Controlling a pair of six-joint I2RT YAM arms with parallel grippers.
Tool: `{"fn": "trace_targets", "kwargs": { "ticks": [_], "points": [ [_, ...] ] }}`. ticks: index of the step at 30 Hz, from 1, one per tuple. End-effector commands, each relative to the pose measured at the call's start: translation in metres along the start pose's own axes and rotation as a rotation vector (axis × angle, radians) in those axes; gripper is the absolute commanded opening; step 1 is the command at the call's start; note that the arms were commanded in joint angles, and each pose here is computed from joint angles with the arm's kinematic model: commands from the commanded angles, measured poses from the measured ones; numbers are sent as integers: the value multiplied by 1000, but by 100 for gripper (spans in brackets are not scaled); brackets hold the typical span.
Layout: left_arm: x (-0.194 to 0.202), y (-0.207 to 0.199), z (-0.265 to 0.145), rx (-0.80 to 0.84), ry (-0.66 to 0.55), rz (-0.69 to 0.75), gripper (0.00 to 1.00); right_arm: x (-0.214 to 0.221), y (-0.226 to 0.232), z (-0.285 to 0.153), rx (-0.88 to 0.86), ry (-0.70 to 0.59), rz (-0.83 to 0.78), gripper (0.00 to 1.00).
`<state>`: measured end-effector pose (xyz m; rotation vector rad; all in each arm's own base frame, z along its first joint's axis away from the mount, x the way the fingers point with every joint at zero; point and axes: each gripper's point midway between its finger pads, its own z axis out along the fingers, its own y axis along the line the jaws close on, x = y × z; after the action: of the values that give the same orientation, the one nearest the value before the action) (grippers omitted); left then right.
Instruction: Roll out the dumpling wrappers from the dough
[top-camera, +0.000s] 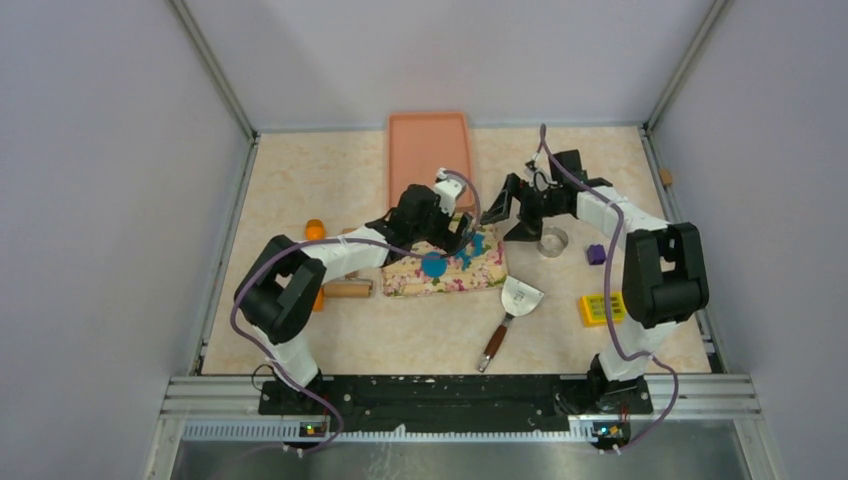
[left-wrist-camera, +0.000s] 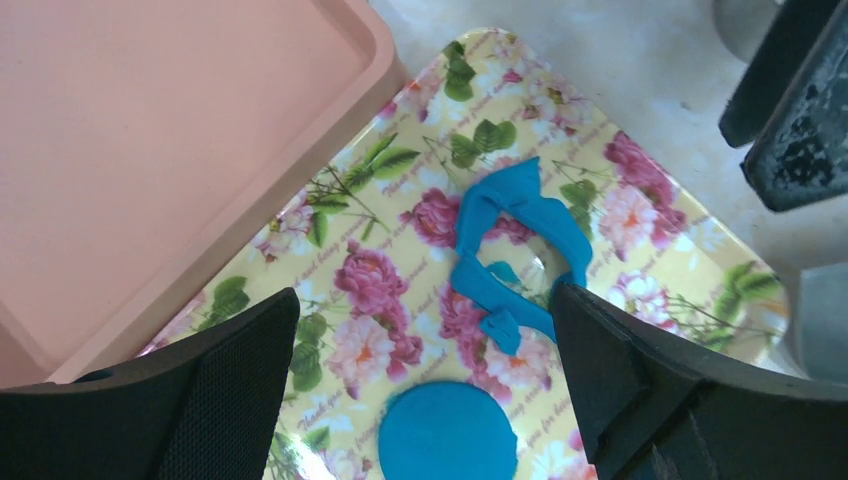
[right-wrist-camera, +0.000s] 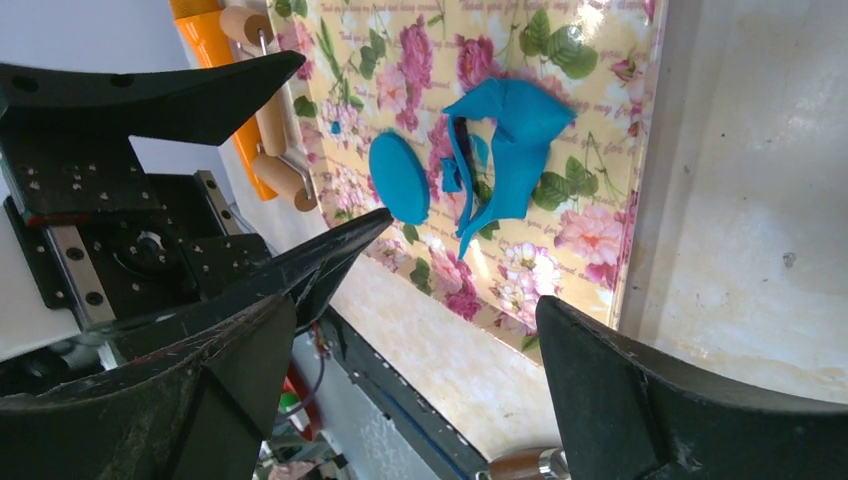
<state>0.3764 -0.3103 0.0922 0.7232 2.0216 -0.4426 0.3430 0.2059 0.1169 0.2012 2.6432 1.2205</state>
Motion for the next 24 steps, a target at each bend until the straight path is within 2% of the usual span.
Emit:
{"fn": "trace_targets", "kwargs": {
  "ticks": [1,5,7,10,13,16,18,21,23,24],
  "points": [
    [-43,-6,-29,134,-79,-107,99,-14,29,-26,-83,-77,-174,91],
    [-50,-8,-59,343,-67,-193,97,-17,43,-44,-147,-92,-317,90],
    [-57,-16,-86,557,-84,-220,96,-11,59,-55,-242,-75,-403,87],
    [-64,-19,-123,753,-43,-292,93,10,100,-79,-516,2,-486,82],
    [-74,-26,-157,859,-71,-219,93,31,135,-108,-755,119,-505,78],
    [-82,-36,-184,934,-118,-120,91,53,145,-122,-812,232,-544,79],
    [-87,-35,-194,959,-130,-131,89,55,147,-124,-812,260,-535,77],
    [-93,-31,-203,1014,-108,-237,80,47,152,-123,-805,254,-486,74],
    [-97,-31,-205,1065,-62,-351,70,41,154,-120,-795,249,-445,71],
    [-100,-31,-207,1093,-29,-414,69,41,155,-120,-793,239,-446,70]
  ]
}}
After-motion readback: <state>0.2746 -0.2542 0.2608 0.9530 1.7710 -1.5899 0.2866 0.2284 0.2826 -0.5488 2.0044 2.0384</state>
